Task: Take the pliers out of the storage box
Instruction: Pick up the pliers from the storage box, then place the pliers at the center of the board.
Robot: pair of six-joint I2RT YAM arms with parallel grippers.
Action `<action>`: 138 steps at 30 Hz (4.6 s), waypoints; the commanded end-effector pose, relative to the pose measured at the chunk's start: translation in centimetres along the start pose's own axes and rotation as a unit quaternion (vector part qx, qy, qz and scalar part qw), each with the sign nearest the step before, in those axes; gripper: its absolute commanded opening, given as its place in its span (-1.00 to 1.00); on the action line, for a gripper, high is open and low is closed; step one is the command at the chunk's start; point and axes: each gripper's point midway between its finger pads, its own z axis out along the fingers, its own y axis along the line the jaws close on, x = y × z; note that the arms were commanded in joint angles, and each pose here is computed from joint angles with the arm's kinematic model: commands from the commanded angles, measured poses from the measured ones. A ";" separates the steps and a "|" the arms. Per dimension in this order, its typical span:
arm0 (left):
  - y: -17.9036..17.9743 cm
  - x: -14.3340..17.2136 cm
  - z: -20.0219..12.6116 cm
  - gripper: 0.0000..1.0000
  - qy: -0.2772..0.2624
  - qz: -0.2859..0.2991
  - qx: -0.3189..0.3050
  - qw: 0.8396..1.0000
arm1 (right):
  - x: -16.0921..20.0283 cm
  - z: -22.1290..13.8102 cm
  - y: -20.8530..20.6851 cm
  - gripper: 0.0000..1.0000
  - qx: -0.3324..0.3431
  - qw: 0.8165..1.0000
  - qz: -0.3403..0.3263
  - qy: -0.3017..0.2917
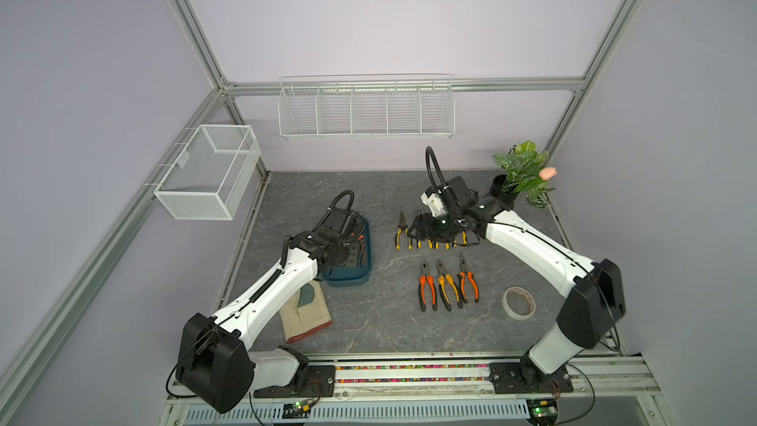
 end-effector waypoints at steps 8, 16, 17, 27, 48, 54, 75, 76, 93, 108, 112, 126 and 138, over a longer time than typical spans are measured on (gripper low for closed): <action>-2.2 -1.4 -0.5 -1.00 -0.044 0.024 0.009 0.999 | -1.1 4.4 4.1 0.36 0.037 0.998 0.012 0.053; -3.4 -1.4 0.5 -1.00 -0.041 0.032 0.001 0.999 | -2.0 5.6 6.7 0.34 0.037 0.997 0.007 0.061; -3.4 -1.4 0.6 -1.00 -0.040 0.031 0.000 0.999 | -2.0 5.8 7.0 0.33 0.036 0.997 0.005 0.062; -4.0 -2.8 0.1 -1.00 -0.070 -0.001 0.007 0.998 | -0.7 9.1 6.9 0.20 0.046 0.995 0.022 0.086; -4.9 -2.9 -1.1 -1.00 -0.085 -0.039 0.048 0.994 | -0.3 10.0 6.8 -0.60 0.026 0.997 0.040 0.068; -4.8 -2.8 -1.2 -1.00 -0.085 -0.041 0.048 0.994 | -0.1 9.7 6.9 -0.87 0.016 0.997 0.044 0.062; -3.0 -1.1 -3.1 -0.21 -0.082 -0.063 0.030 0.994 | 1.1 4.7 2.7 -0.87 -0.003 0.999 0.048 0.021; -2.7 -1.0 -3.4 -0.21 -0.085 -0.063 0.025 0.994 | 1.6 4.3 2.3 -0.87 -0.003 0.999 0.047 0.024; -2.6 -0.1 -3.0 -0.21 -0.089 -0.078 0.035 0.992 | 9.6 9.0 -2.4 -0.87 -0.009 0.994 -0.010 0.107; -2.4 0.6 -2.6 -0.21 -0.083 -0.070 0.032 0.994 | 9.9 12.9 -5.0 -0.86 0.025 0.990 0.011 0.137; -2.5 0.6 -2.5 -0.22 -0.083 -0.069 0.032 0.994 | 10.2 13.2 -5.5 -0.81 0.030 0.989 0.016 0.142; -2.6 0.2 -2.5 -0.22 -0.082 -0.066 0.031 0.994 | 10.7 13.7 -7.0 -0.56 0.052 0.986 0.034 0.156; -2.7 0.1 -2.3 -0.22 -0.081 -0.065 0.031 0.994 | 10.9 13.1 -7.8 -0.45 0.073 0.984 0.039 0.157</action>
